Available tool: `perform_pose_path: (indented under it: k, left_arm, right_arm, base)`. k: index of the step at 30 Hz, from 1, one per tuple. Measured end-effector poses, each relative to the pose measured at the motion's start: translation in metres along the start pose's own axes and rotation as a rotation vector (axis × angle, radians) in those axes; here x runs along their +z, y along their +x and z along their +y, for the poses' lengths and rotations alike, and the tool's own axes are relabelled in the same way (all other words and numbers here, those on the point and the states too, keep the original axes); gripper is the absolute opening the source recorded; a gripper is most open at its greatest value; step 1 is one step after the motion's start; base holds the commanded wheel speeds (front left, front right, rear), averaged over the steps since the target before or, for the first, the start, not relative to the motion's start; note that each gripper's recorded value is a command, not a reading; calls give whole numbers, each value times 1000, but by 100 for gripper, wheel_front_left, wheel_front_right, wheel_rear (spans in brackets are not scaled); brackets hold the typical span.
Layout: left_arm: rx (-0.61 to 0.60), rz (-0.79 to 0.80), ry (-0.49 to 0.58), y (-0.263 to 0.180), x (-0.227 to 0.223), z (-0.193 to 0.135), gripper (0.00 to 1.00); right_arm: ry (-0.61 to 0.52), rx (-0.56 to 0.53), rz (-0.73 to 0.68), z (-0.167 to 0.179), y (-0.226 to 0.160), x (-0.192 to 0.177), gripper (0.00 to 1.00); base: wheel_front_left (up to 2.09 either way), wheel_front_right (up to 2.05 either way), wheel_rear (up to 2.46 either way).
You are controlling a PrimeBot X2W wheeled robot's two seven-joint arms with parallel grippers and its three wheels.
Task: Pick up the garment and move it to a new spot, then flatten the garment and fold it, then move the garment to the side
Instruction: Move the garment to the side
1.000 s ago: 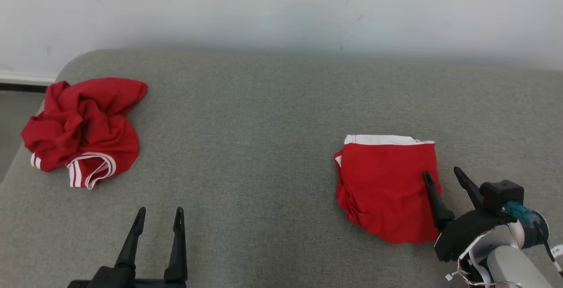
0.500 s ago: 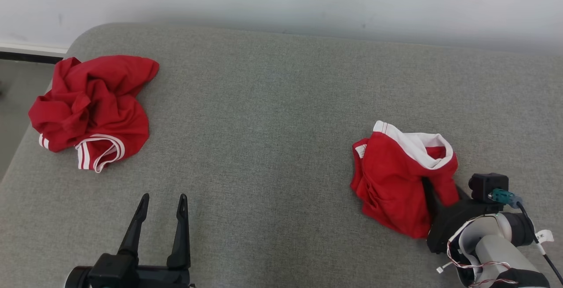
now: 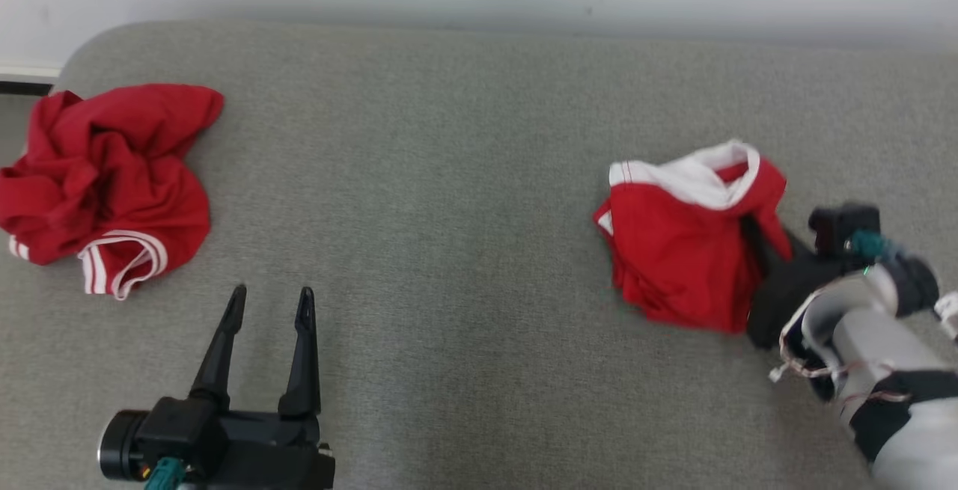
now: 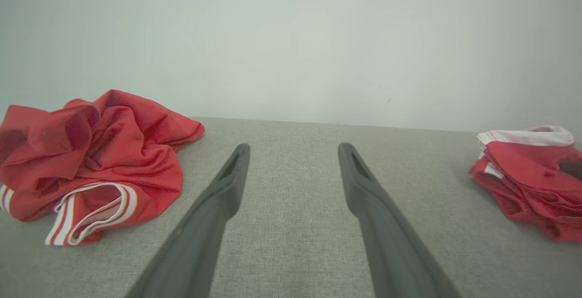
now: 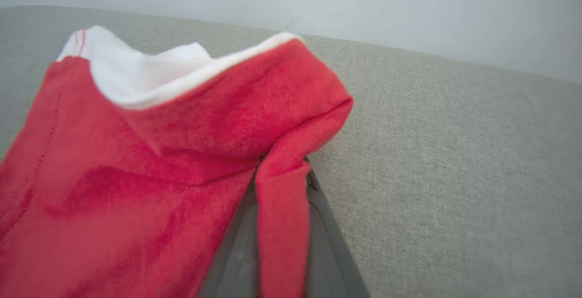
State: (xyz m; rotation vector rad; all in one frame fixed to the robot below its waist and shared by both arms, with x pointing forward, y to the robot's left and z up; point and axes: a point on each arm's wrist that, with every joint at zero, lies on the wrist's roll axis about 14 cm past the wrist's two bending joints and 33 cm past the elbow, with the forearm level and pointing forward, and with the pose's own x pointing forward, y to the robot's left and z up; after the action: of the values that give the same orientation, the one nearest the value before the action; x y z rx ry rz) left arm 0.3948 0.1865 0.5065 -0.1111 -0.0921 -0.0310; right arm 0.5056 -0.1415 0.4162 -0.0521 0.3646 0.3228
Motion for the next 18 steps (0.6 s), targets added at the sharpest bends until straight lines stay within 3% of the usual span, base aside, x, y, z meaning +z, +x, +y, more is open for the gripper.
perform_pose_path:
  k: [7,18]
  left_arm:
    - [-72,2,-3,34,-11,-19,100]
    - [-199,24,7,80,-47,-53,100]
  right_arm:
    - [-112,-42,-14,-49,18,32,0]
    - [-184,-206,62,-153,13,23,0]
  base:
    - [0,0,0]
    - [0,0,0]
